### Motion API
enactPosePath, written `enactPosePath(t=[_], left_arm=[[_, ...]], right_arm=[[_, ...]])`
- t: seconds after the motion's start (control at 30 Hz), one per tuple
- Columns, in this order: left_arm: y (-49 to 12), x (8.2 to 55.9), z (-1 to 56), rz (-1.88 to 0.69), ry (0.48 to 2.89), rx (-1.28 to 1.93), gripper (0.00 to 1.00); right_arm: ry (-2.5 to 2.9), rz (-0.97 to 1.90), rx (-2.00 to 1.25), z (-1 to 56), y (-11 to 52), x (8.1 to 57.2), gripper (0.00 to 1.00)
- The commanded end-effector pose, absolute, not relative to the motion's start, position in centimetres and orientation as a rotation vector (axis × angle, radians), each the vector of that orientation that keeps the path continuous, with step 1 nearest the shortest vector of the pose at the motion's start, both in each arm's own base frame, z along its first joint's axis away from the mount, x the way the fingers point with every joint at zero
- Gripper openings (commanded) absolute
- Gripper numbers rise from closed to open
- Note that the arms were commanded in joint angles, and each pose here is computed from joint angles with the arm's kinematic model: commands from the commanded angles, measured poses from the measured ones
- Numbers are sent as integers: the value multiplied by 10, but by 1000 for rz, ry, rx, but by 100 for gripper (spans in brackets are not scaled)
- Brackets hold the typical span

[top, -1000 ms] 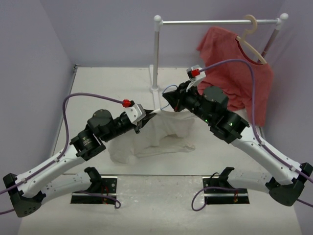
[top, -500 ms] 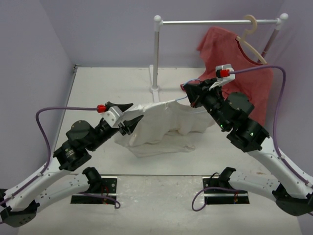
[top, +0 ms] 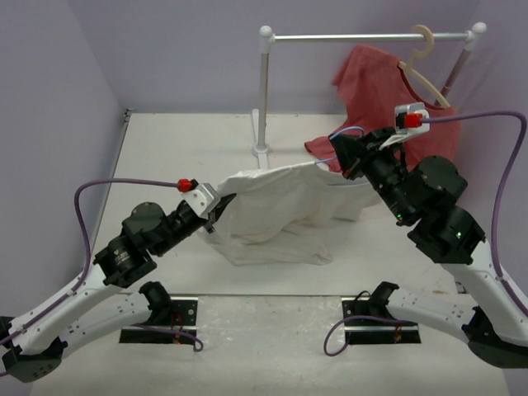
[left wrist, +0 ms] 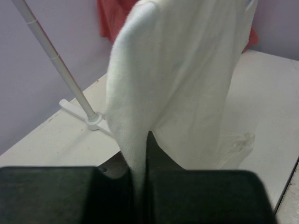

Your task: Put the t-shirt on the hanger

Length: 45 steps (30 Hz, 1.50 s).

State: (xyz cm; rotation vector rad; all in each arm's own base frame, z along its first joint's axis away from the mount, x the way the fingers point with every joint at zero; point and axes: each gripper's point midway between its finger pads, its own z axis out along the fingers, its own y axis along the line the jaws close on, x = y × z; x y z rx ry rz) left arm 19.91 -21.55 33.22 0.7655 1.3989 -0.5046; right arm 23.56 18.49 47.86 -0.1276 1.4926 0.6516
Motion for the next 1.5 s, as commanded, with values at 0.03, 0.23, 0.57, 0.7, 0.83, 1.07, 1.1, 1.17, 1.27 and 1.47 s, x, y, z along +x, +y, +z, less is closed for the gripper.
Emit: enactPosePath(t=[0.03,0.23,0.57,0.7,0.83,1.07,1.1,1.17,1.27,1.47], left_arm=[[-224,185,326,-572,1376,853,0],[-200,208,317,-430,1472,704,0],[-167,227,315,-280,1536,512,0],[-145,234,318,-192,1554,395,0],[-132,237,322,-159,1559,316,0],[-166,224,341,-331,1468,457,7],[-159,228,343,-298,1472,417,6],[-149,232,340,-253,1489,373,3],[-118,239,330,-131,1548,217,0],[-108,242,319,-59,1587,185,1]], right_arm=[[1411,612,-51,514,159,231,0],[1386,490,55,521,125,234,0],[1384,466,74,526,119,236,0],[1397,452,76,520,120,240,0],[1401,456,79,519,121,240,0],[1478,471,11,507,148,253,0],[1491,448,19,503,146,256,0],[1489,430,35,503,142,258,0],[1488,382,74,503,131,260,0],[1501,425,76,508,137,260,0]])
